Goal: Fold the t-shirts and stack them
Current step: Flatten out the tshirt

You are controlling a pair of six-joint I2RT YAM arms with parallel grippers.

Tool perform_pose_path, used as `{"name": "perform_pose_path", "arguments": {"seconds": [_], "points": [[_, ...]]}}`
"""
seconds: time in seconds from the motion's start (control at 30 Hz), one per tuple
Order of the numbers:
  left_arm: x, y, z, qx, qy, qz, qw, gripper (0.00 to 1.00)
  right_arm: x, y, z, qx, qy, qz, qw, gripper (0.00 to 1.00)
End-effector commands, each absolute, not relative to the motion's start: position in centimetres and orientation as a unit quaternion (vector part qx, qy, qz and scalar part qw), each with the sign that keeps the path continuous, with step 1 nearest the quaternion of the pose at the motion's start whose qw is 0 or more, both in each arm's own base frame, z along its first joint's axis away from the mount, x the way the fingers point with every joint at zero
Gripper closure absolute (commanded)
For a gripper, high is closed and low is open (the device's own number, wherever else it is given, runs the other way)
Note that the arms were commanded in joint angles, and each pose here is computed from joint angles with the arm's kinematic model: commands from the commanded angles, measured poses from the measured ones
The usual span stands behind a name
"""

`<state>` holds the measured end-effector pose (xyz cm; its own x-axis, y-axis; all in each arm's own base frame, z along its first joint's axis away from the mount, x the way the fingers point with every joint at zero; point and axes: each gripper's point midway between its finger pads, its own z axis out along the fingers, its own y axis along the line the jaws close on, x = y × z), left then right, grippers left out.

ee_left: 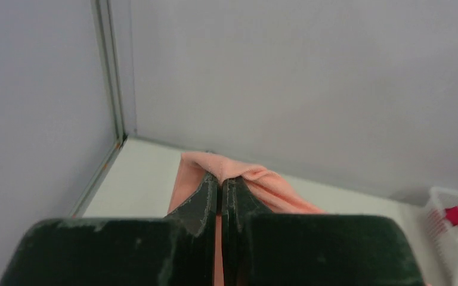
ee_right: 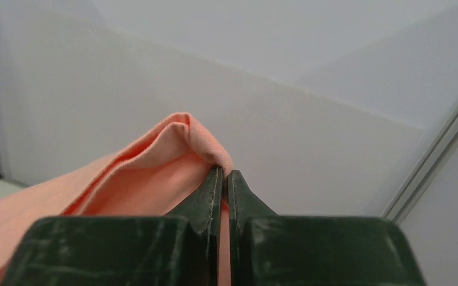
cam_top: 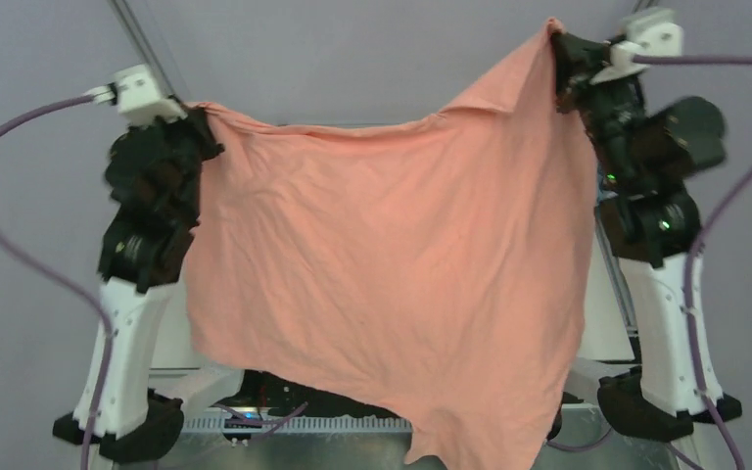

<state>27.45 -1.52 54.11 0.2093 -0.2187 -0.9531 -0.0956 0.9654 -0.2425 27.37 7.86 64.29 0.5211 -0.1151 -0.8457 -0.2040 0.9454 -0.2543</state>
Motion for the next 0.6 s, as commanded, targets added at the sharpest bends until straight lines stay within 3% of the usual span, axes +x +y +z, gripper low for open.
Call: {"name": "perform_pose_path", "arguments": {"seconds": [0.0, 0.17, 0.2, 0.3, 0.33, 0.37, 0.4, 0.43, 0.53, 0.57], "points": [[37.3, -2.4, 40.0, -0.151, 0.758, 0.054, 0.633, 0.99, 38.7, 7.3, 53.7, -0.105, 0.607, -0.028, 0.787, 0.93], [44.7, -3.5, 25.1, -0.162, 0.855, 0.067, 0.488, 0.97, 47.3, 8.4, 37.1, -0.071, 0.717, -0.038, 0.692, 0.88], [45.5, -3.5, 22.4, -0.169, 0.879, 0.057, 0.443, 0.92, 49.2, 9.0, 33.1, -0.065, 0.744, -0.032, 0.664, 0.88], [46.6, -2.4, 17.0, -0.189, 0.918, 0.091, 0.337, 0.48, 52.4, 10.7, 26.1, -0.069, 0.79, -0.013, 0.609, 0.84], [47.0, -2.2, 15.7, -0.191, 0.924, 0.098, 0.317, 0.25, 53.6, 11.2, 23.2, -0.069, 0.812, -0.008, 0.579, 0.81], [47.4, -2.2, 15.8, -0.194, 0.923, 0.095, 0.317, 0.05, 53.8, 11.5, 21.7, -0.073, 0.826, -0.005, 0.559, 0.69], [47.8, -2.2, 15.7, -0.194, 0.923, 0.089, 0.32, 0.01, 55.1, 12.2, 20.5, -0.076, 0.833, 0.004, 0.548, 0.62], [48.2, -2.4, 16.0, -0.192, 0.92, 0.082, 0.331, 0.01, 55.1, 12.4, 19.5, -0.081, 0.845, 0.004, 0.529, 0.48], [48.6, -2.5, 17.5, -0.189, 0.91, 0.069, 0.364, 0.0, 56.3, 13.3, 19.8, -0.076, 0.85, 0.018, 0.521, 0.27], [48.4, -2.5, 17.9, -0.188, 0.908, 0.068, 0.369, 0.01, 56.3, 13.3, 19.9, -0.073, 0.851, 0.02, 0.519, 0.15]]}}
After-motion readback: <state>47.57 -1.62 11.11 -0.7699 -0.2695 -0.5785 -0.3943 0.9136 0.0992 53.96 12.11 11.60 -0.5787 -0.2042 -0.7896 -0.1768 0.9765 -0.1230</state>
